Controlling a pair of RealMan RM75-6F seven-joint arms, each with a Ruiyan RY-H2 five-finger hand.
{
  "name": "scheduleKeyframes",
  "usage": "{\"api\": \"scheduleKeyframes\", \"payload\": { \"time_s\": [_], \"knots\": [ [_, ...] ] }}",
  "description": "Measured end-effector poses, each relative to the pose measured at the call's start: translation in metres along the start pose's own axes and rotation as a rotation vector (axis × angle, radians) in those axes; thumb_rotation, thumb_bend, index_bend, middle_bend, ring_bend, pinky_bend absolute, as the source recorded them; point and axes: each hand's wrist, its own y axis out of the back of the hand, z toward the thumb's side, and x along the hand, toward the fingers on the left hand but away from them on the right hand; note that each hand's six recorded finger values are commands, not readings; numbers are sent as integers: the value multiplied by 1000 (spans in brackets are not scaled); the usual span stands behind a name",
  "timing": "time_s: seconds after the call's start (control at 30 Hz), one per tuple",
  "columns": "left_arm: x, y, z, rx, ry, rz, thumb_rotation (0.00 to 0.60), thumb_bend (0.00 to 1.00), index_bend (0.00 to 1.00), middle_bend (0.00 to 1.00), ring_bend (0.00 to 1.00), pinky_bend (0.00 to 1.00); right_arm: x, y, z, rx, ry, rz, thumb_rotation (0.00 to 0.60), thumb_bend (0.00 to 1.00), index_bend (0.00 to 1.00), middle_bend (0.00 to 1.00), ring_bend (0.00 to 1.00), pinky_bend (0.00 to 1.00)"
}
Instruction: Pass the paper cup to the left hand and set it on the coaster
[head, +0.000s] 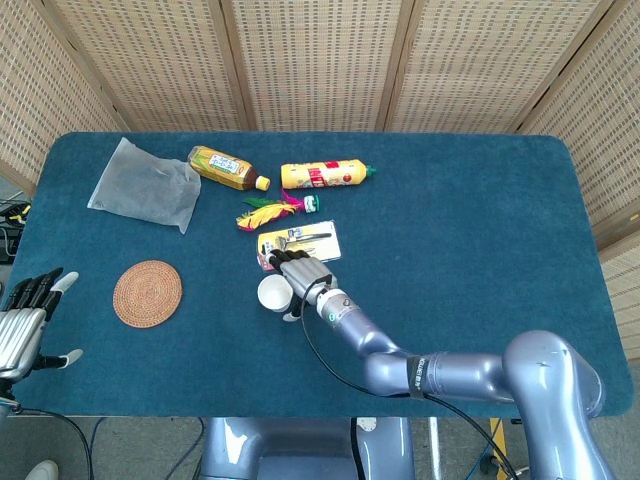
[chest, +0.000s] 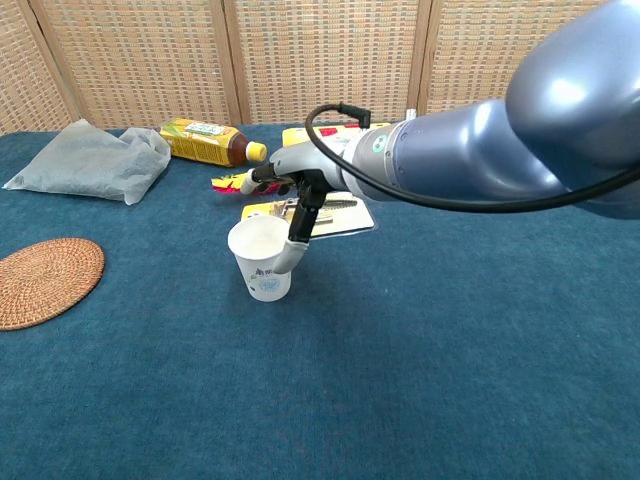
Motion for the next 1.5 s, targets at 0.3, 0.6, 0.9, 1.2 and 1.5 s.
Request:
{"api": "scheduleKeyframes", "payload": {
  "time_s": [0.3, 0.6, 0.9, 1.2, 1.5],
  "knots": [
    [3, -4, 1, 12, -1, -5, 600, 0, 0, 0, 0, 0, 51, 32, -24, 103, -32, -52, 600, 0, 68, 0, 0, 0],
    [16, -10, 21, 75, -70, 19, 600, 0, 0, 0, 0, 0, 129, 69, -114, 364, -155, -238, 600, 0, 84, 0, 0, 0],
    [59, -11, 100, 197, -342, 94, 600, 0, 0, 0, 0, 0, 234, 51, -224, 388, -240, -422, 600, 0, 70, 0, 0, 0],
    [103, -25, 201, 252, -607, 37, 600, 0, 0, 0, 0, 0, 287, 19, -244, 396, -365, -494, 600, 0, 63, 0, 0, 0],
    [141, -57, 277, 347, -711, -66, 600, 0, 0, 0, 0, 63, 317, 12, -252, 338, -429, -553, 600, 0, 63, 0, 0, 0]
  ]
}}
